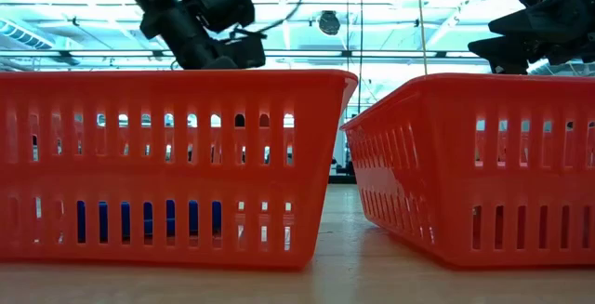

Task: Pick & Place Office items
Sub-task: Put the red charger adapter into the right red bin

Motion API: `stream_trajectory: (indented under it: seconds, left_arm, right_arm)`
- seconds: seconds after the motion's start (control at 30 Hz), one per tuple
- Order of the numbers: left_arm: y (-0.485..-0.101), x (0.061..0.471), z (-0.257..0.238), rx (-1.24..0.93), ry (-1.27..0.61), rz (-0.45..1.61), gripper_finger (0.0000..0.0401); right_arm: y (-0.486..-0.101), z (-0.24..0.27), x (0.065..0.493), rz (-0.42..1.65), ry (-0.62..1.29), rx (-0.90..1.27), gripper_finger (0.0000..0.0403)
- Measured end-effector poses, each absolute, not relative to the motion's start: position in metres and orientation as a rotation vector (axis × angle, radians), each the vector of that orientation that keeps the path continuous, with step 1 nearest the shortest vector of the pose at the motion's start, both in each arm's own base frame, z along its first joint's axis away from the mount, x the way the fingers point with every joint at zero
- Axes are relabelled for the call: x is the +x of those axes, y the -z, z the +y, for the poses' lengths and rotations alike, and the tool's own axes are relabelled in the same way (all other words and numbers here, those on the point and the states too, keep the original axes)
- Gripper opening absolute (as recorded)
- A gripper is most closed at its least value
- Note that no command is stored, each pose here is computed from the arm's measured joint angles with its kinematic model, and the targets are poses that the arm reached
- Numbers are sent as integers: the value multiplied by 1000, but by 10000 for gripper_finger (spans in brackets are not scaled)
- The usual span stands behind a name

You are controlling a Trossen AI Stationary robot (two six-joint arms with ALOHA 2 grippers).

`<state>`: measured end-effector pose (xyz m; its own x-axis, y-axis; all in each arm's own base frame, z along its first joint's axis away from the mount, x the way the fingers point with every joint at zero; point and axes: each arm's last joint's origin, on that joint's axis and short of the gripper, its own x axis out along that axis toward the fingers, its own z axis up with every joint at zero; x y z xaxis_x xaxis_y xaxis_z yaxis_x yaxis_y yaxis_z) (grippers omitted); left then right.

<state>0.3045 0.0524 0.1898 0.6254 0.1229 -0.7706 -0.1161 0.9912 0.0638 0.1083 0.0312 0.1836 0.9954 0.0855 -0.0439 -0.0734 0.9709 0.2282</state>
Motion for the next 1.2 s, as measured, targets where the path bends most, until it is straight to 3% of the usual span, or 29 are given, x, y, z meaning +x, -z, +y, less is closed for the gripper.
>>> stream_trajectory:
  seconds: [0.43,0.63,1.2]
  left_arm:
    - [-182,260,60,-122,-234,603,121]
    - [-200,273,45,-71,-95,342,121]
    - [-196,276,30,-102,-117,370,121]
  right_arm:
    - [-180,32,112,87,-56,216,166]
    - [-180,31,118,-101,26,232,166]
    - [-178,25,152,14,144,163,166]
